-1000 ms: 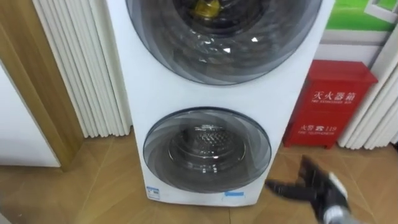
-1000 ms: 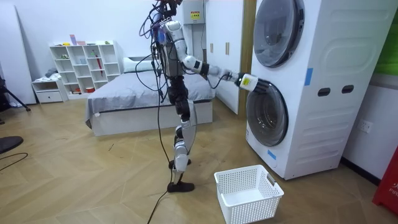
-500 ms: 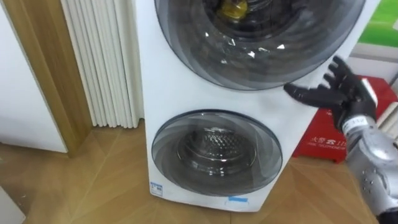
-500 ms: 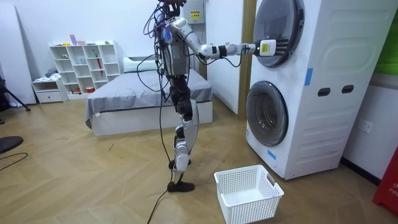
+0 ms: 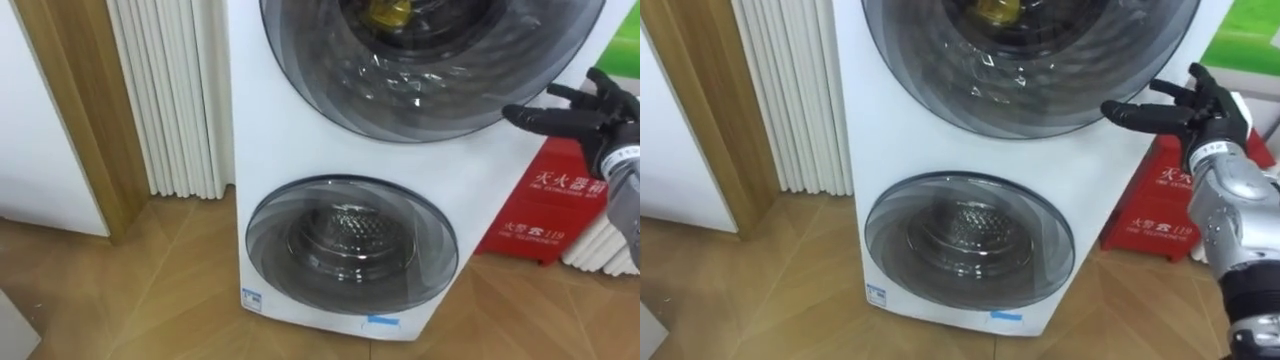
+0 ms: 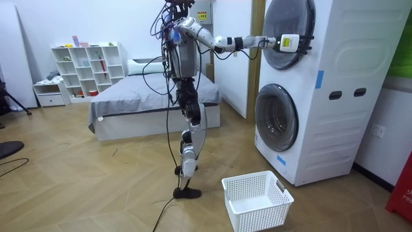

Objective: Pick clothes from washing machine

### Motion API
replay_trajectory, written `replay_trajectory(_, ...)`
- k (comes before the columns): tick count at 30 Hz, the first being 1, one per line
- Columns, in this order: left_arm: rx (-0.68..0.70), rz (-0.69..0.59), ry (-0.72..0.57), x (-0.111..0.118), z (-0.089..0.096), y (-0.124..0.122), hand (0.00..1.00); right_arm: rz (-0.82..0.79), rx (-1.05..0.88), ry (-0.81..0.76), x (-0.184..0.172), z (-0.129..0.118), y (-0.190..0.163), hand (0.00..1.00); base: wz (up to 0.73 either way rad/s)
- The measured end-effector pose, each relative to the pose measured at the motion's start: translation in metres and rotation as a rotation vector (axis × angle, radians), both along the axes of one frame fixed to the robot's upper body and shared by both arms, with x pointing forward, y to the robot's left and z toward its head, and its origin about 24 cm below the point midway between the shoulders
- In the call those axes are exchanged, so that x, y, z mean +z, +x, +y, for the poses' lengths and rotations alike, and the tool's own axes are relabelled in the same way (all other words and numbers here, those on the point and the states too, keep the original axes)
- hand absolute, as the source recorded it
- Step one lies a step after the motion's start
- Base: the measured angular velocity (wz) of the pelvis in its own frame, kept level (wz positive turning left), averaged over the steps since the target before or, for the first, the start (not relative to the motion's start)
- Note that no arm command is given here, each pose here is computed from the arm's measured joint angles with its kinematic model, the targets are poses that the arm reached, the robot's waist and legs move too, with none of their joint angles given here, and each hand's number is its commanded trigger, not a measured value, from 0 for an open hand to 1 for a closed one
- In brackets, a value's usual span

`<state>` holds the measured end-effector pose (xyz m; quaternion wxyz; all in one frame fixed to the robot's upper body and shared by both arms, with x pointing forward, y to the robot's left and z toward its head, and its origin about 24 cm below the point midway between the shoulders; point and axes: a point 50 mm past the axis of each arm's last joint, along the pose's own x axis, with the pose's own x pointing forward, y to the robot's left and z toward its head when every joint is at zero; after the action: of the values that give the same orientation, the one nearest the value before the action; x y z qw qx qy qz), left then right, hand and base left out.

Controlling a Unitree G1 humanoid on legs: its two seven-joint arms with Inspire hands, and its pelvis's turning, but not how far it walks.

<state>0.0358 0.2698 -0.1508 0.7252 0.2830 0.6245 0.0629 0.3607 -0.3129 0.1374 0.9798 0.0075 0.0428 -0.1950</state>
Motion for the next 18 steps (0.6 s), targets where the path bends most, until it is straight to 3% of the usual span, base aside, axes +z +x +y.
replay_trajectory(15,0.022,0.002,0.013,0.004,0.011,-0.002,0.0,0.024,-0.027,0.002,0.009,-0.025,-0.009,0.0,0.01)
replay_trajectory(18,0.049,0.001,0.036,0.007,0.021,-0.007,0.0,-0.008,-0.007,-0.003,0.019,-0.022,-0.005,0.0,-0.2)
